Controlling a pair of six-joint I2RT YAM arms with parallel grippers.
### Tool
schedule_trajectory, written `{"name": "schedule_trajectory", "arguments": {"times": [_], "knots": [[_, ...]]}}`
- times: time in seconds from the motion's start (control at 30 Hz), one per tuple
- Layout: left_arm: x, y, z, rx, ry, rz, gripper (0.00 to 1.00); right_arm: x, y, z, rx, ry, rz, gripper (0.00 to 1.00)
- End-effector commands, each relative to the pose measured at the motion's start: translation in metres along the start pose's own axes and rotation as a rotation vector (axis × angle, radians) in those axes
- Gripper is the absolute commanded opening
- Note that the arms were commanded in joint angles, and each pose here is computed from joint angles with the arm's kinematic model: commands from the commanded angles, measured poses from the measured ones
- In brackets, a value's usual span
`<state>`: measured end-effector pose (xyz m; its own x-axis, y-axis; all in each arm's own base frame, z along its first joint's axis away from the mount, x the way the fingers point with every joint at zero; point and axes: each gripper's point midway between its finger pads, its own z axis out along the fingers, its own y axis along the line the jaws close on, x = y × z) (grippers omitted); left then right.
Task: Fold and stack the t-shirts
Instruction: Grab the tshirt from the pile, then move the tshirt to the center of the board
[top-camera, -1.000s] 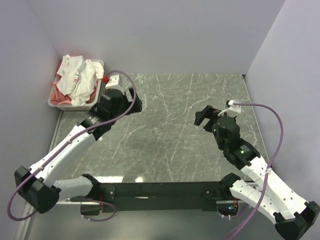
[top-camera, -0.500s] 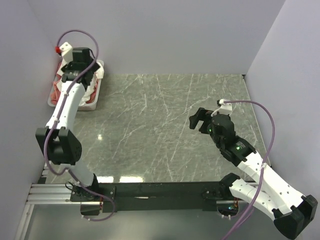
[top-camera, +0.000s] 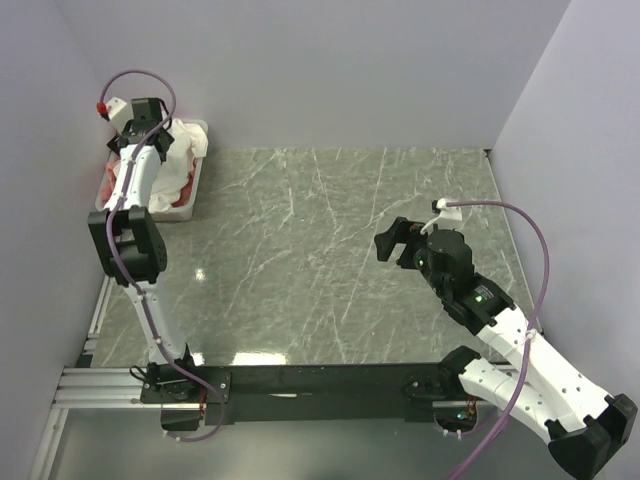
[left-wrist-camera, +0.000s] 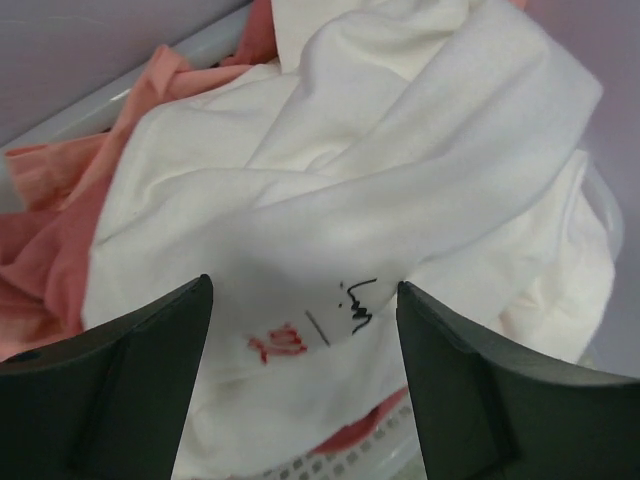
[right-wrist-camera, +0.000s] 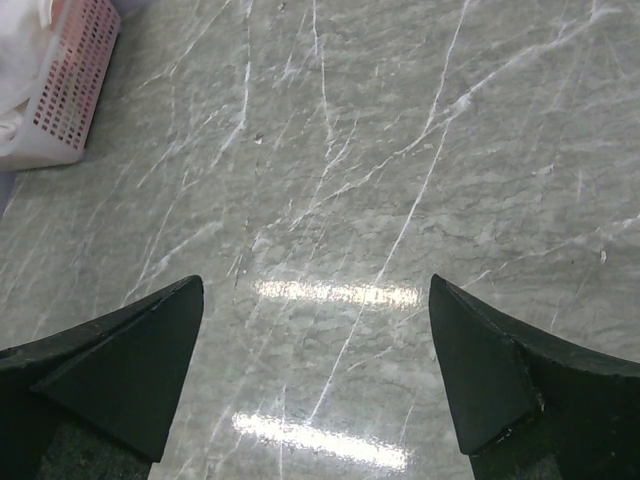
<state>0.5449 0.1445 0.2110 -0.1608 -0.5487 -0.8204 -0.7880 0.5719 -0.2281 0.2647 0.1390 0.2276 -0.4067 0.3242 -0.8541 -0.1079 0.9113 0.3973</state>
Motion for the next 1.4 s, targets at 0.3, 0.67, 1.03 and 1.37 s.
{"name": "schedule_trajectory", "arguments": {"times": [0.3,0.67,1.03,1.37], "knots": [[-0.031,-0.013,0.009,0.05,-0.054,-0.029,0.05,-0.007,0.012,-0.003,-0.07,-0.034,0.001,0.99],[-0.142,-0.032,-0.128,0.342,-0.218,-0.134,0.0,-0.014,0.017,-0.01,-0.099,-0.055,0.01,0.99],[-0.184,-0.061,-0.319,0.747,-0.347,-0.15,0.0,-0.027,0.024,-0.009,-0.109,-0.077,0.006,0.99],[-0.142,-0.083,-0.476,1.147,-0.312,-0.145,0.0,-0.042,0.028,-0.015,-0.112,-0.106,0.009,0.99]]}}
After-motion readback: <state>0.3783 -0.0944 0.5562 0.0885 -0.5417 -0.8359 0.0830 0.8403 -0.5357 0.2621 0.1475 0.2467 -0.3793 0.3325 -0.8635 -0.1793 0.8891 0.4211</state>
